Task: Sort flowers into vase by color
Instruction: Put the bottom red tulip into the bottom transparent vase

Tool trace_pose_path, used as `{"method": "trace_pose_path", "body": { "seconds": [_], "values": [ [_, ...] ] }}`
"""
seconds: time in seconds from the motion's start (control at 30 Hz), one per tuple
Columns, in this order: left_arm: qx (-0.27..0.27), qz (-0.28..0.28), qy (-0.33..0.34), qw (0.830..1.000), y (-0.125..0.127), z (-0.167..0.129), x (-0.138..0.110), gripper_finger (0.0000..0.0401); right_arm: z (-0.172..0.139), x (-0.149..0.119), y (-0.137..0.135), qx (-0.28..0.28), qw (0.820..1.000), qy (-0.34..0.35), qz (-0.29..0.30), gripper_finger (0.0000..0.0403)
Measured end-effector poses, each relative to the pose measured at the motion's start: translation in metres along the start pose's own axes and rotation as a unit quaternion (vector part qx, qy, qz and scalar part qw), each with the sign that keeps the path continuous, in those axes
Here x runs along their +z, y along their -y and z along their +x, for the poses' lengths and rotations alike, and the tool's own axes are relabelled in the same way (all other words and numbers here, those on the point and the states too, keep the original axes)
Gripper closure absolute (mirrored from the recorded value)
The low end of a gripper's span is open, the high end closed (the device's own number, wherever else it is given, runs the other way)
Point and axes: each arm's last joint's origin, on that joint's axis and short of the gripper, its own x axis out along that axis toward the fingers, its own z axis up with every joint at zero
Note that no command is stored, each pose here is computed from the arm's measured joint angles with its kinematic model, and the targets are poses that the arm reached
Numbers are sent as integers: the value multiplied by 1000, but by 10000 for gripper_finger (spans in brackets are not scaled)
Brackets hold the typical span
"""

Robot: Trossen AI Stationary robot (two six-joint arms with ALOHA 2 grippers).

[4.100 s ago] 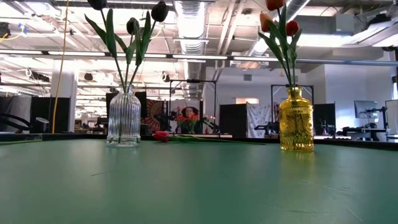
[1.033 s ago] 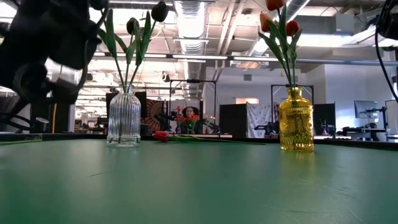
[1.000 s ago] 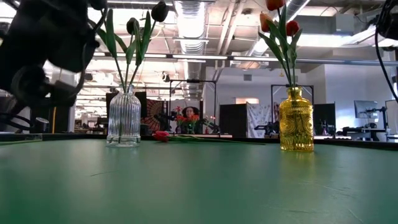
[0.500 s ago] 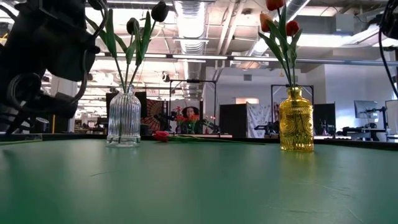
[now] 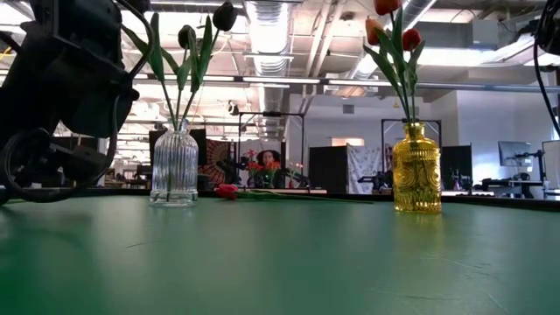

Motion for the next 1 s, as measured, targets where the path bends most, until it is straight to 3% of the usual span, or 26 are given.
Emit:
{"method": "trace_pose_path", "body": {
  "seconds": [0.3, 0.53, 0.7, 0.83, 1.0],
  "values": [
    [7, -45, 14, 999, 5, 0, 8, 388, 0, 0, 0, 1, 1000, 0, 1, 266],
    [28, -26, -3, 999, 11, -5, 14, 400, 0, 0, 0, 1, 1000, 0, 0, 266],
    [81, -37, 90, 992, 12, -34, 14, 401, 0, 0, 0, 1, 1000, 0, 0, 266],
    [131, -68, 185, 972, 18, -65, 6, 401, 0, 0, 0, 0, 1000, 0, 0, 266],
    [183, -117, 314, 924, 28, -95, -6, 401, 0, 0, 0, 0, 1000, -1, -1, 266]
  ]
}}
